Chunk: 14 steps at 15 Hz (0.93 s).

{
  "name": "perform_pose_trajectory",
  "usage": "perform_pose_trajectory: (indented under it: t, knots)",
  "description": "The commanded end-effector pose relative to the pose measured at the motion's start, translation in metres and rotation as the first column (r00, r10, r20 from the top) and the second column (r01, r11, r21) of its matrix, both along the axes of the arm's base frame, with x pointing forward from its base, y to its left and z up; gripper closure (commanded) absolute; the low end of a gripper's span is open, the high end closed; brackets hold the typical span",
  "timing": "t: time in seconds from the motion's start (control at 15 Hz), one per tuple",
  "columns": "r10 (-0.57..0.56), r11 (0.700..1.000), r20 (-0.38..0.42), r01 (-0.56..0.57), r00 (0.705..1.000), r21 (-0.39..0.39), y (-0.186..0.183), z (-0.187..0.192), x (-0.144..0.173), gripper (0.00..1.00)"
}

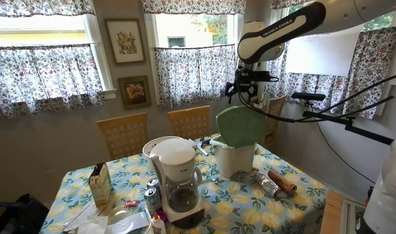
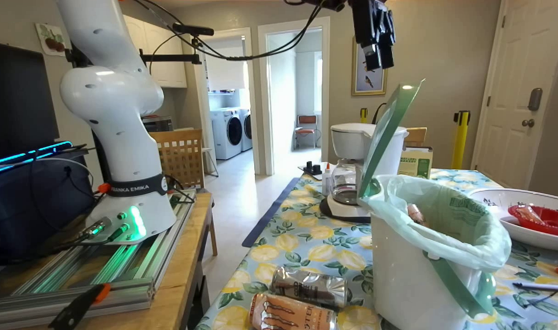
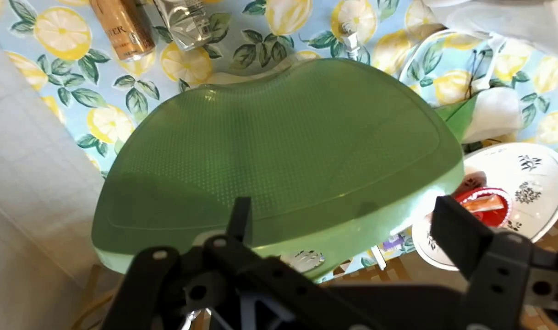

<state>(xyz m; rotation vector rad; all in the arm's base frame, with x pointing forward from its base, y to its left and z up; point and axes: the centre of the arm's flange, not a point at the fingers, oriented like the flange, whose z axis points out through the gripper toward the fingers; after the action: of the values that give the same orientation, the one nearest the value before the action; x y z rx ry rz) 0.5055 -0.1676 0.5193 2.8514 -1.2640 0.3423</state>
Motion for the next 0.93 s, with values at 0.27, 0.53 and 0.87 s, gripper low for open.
perform_pose_trajectory:
  t: [0.27, 0.53, 0.87]
  knots:
    - [0.094, 0.996, -0.008, -0.094, 0.996, -0.001, -0.015, -0.038, -0.015, 0.0]
    - [0.188, 0.98, 0.03, -0.186, 0.982, -0.064, -0.02, -0.05, -0.014, 0.0]
    - [0.252, 0.963, 0.063, -0.244, 0.966, -0.113, -0.026, -0.062, -0.013, 0.0]
